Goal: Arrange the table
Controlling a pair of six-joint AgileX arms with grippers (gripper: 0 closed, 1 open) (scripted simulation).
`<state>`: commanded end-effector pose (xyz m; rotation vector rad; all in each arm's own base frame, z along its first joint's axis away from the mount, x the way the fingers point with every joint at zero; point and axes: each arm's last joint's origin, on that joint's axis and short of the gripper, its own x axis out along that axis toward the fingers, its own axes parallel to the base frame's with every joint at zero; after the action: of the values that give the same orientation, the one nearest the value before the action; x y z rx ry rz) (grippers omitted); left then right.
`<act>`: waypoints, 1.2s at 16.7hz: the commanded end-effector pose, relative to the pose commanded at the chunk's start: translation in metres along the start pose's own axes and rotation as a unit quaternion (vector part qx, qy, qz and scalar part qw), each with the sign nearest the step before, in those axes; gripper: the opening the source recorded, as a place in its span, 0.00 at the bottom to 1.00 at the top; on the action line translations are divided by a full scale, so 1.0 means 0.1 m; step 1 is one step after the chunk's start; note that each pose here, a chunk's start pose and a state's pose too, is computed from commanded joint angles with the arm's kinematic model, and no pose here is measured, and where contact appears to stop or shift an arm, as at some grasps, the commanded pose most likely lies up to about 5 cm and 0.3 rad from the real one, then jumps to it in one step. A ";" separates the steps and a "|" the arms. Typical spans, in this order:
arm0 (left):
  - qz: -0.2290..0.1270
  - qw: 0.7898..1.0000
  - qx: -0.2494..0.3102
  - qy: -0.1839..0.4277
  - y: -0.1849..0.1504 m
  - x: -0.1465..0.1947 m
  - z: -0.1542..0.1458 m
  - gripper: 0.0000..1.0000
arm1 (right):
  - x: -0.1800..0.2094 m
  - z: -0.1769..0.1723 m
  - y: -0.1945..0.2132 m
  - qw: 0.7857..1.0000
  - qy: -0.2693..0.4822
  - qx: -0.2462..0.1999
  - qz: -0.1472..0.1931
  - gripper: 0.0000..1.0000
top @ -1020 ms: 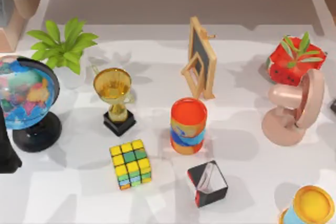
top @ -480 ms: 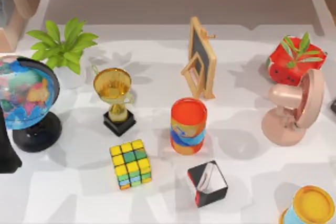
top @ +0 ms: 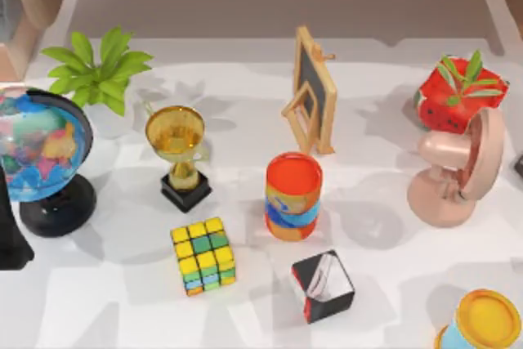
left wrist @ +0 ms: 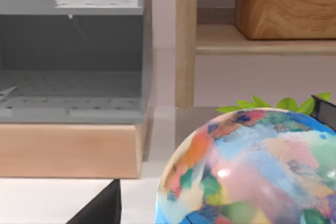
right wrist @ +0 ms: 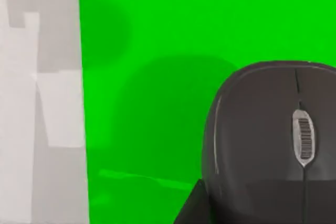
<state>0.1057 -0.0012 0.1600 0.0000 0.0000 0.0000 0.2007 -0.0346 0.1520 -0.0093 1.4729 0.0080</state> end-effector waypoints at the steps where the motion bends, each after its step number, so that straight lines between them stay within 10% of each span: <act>1: 0.000 1.000 0.000 0.000 0.00 0.00 0.00 1.00 | 0.00 0.00 0.00 1.000 0.000 0.000 0.000 0.00; 20: 0.000 1.000 0.000 0.000 0.00 0.00 0.00 1.00 | -0.23 0.13 -0.01 0.997 -0.081 -0.004 -0.014 0.00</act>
<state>0.1057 -0.0012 0.1600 0.0000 0.0000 0.0000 0.2116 -0.0351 0.1758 -0.0345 1.3098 -0.0071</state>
